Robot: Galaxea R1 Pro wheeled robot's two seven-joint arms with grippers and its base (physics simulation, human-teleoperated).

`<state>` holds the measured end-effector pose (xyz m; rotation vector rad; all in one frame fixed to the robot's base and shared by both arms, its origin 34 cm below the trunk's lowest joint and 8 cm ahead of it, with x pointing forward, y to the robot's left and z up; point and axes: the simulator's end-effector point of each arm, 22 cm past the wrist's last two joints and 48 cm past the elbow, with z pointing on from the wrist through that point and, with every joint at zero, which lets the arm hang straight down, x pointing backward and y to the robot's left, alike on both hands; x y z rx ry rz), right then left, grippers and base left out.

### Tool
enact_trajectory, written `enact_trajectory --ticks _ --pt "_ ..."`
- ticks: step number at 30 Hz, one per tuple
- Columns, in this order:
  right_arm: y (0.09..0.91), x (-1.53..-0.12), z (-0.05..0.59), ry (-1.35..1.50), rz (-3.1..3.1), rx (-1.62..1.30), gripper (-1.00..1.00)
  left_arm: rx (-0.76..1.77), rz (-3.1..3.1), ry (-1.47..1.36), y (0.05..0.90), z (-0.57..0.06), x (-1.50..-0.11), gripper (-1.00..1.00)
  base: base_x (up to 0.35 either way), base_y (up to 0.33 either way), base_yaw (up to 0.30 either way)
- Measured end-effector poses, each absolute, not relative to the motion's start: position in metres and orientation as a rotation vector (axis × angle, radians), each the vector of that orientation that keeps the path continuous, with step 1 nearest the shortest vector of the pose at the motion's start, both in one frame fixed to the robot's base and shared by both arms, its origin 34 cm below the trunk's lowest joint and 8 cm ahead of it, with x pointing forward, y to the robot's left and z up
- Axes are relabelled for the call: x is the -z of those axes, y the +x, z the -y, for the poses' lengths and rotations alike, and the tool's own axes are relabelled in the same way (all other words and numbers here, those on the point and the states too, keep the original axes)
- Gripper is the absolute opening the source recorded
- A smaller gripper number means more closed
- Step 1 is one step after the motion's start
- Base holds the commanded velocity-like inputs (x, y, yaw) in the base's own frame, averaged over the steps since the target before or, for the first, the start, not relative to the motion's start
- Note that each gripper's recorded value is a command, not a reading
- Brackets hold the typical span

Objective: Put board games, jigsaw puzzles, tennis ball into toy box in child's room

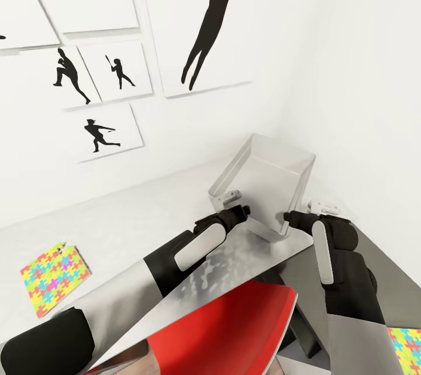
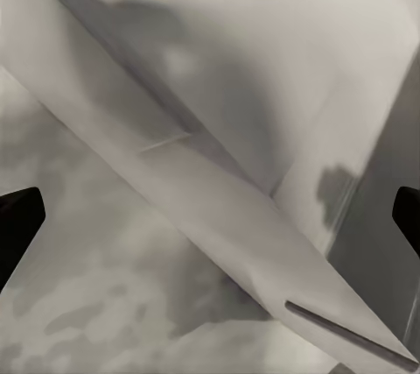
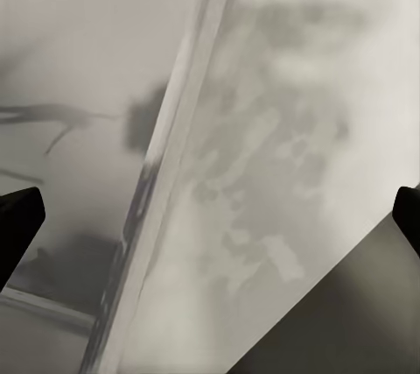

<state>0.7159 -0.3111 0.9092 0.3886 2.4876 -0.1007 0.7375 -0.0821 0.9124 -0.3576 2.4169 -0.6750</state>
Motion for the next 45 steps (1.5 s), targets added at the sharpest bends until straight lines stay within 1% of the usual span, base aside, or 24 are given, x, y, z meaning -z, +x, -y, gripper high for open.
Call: enact_trajectory --ticks 1,2,23,24,28,31,45 --pt "0.7159 -0.9092 0.3111 0.388 -2.488 0.101 1.0 0.675 -2.417 -0.357 0.7375 0.0821 -0.9124 1.0 0.0 0.0 0.0" --pt "0.7159 -0.9092 0.3111 0.388 -2.488 0.101 1.0 0.676 -2.417 -0.357 0.7375 0.0822 -0.9124 -1.0 0.0 0.0 0.0" --pt "0.716 -0.9093 0.3106 0.387 -2.488 0.101 1.0 0.676 -2.415 -0.361 0.7379 0.0819 -0.9126 -1.0 0.0 0.0 0.0" --pt "0.716 -0.9093 0.3107 0.386 -2.488 0.101 -1.0 0.676 -2.415 -0.361 0.7379 0.0819 -0.9126 -1.0 0.0 0.0 0.0" --pt "0.7173 -0.9095 0.3067 0.391 -2.484 0.074 -1.0 0.677 -2.415 -0.362 0.7378 0.0821 -0.9127 -1.0 0.0 0.0 0.0" --pt "0.7152 -0.9097 0.3147 0.383 -2.488 0.124 -1.0 0.678 -2.414 -0.359 0.7378 0.0823 -0.913 -1.0 0.0 0.0 0.0" --pt "0.7152 -0.9095 0.3151 0.384 -2.488 0.126 -1.0 0.681 -2.41 -0.354 0.7386 0.0825 -0.9135 -1.0 0.0 0.0 0.0"
